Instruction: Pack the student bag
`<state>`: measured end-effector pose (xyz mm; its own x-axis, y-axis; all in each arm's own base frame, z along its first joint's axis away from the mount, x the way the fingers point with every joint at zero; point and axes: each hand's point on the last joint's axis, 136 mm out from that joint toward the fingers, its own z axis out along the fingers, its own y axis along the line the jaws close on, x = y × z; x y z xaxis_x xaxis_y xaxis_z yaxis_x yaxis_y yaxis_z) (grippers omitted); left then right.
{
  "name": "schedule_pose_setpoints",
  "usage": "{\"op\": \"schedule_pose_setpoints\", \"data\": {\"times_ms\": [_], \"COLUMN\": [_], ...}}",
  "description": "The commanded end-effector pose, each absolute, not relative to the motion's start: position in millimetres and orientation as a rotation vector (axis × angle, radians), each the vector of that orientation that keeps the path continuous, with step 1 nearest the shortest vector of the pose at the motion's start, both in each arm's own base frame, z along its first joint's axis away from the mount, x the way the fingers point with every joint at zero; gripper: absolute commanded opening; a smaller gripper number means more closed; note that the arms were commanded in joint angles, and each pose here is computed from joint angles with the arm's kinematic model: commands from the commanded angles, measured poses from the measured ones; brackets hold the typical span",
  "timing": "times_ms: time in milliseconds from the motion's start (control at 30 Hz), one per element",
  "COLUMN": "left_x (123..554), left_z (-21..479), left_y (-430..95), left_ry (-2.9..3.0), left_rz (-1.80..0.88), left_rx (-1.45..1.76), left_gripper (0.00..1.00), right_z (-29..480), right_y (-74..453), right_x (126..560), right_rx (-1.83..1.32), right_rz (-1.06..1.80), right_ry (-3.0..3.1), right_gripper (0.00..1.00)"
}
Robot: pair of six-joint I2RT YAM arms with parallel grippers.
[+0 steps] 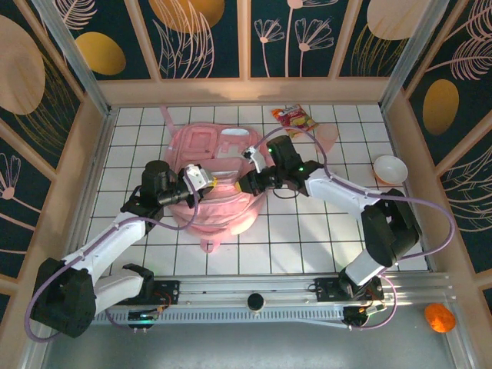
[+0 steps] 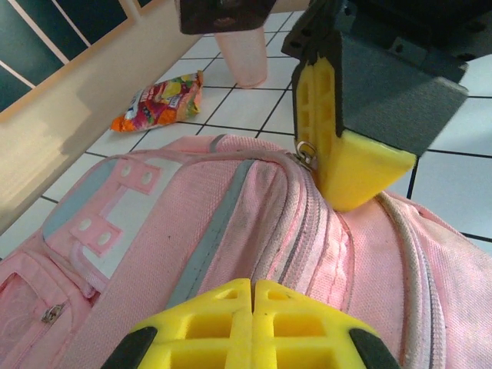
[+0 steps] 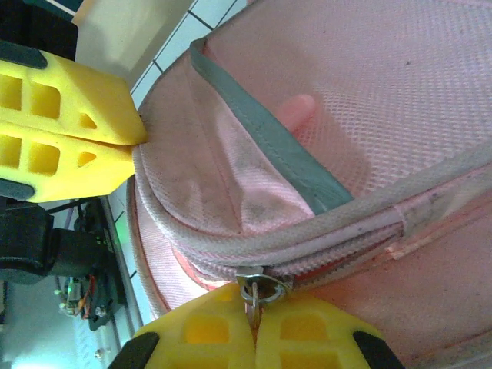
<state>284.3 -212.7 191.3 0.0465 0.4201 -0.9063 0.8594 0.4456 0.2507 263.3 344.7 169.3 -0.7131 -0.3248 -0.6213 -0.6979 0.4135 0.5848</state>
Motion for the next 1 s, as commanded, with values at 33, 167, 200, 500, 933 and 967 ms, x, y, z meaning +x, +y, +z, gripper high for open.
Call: {"op": "schedule_pose_setpoints", "data": {"times_ms": [33, 167, 200, 500, 933, 967], "left_x": [299.2, 301.1, 301.1, 299.8, 292.3, 293.0], "left_z": [232.5, 224.4, 220.7, 220.2, 172.3, 169.0], "left_y": [-220.2, -226.8, -229.2, -239.8, -198.5, -199.1], "left_ry": [1.454, 1.481, 1.493, 1.547, 1.669, 1.674], "left_rz": [-0.45, -0.416, -0.409, -0.448, -0.326, -0.327], "left_rx": [1.108, 1.116, 1.121, 1.04, 1.33, 1.352], "left_gripper": [0.0, 0.0, 0.0, 0.17, 0.84, 0.84], "right_z": [189.8, 188.6, 188.4, 177.9, 166.2, 166.8], "right_y": [369.4, 370.3, 368.8, 361.5, 324.9, 324.3], "right_x": [229.7, 221.3, 222.3, 235.8, 252.0, 252.2], "right_rx": [-0.918, -0.863, -0.833, -0.522, -0.585, -0.593], "right_rz": [1.366, 1.397, 1.388, 1.369, 1.258, 1.258], "right_ry": [2.268, 2.331, 2.353, 2.521, 2.631, 2.632], "right_gripper": [0.01, 0.0, 0.0, 0.0, 0.0, 0.0]}}
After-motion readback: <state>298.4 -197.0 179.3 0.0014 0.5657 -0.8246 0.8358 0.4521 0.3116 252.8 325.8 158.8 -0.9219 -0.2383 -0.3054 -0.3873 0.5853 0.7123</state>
